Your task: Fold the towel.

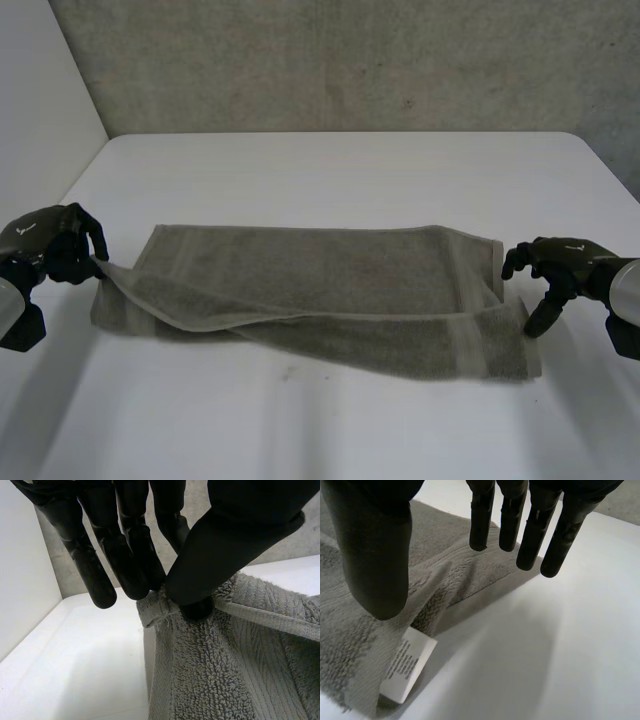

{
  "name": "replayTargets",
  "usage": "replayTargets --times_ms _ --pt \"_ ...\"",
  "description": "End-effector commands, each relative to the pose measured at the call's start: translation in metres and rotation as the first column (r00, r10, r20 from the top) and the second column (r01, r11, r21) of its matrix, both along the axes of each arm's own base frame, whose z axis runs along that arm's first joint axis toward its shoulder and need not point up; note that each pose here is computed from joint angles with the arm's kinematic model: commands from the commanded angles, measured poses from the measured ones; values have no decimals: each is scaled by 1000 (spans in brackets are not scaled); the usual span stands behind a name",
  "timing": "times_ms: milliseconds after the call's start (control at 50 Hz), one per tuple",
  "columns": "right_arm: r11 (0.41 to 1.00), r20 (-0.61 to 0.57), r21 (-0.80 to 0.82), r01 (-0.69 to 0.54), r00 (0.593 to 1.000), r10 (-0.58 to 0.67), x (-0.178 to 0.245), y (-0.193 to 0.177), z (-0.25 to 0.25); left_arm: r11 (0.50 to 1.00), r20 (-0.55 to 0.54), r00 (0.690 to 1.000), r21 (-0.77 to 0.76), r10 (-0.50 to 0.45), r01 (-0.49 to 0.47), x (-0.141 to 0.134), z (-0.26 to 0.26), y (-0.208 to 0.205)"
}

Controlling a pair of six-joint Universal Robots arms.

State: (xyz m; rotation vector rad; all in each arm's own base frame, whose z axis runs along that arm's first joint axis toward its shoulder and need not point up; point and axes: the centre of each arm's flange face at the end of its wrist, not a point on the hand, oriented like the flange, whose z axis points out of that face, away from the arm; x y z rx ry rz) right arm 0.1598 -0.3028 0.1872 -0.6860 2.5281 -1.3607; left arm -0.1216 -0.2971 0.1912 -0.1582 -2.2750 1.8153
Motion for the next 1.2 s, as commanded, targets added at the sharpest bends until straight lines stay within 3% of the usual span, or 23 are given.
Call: replayTargets --times_ms 20,260,780,940,1040,1080,1100,1140,1200 --pt "999 3 50 18 1000 -18 0 -8 -6 1000 0 1000 -3 0 0 0 1 0" --pt "989 32 147 4 999 -9 10 -6 -18 1000 1 1000 -7 2 -2 0 2 0" --pt "992 35 123 -11 999 7 11 4 2 1000 0 1000 -9 6 -6 2 2 -1" --pt "999 48 9 -38 998 37 13 17 38 999 3 1000 -47 7 -7 2 16 0" --pt "980 72 -184 -71 994 85 16 34 94 986 11 1000 -166 11 -9 1 53 8" --pt "926 74 -364 -96 989 132 19 56 145 964 15 1000 -265 14 -9 0 87 19" --pt "926 74 -365 -96 989 132 19 56 145 964 15 1000 -265 14 -9 0 87 19" --pt "866 74 -491 -92 986 146 19 75 184 943 -9 1000 -333 9 -12 -3 116 32" --pt "857 83 -507 -95 984 159 20 83 195 933 -50 999 -359 -2 -16 -4 131 40"
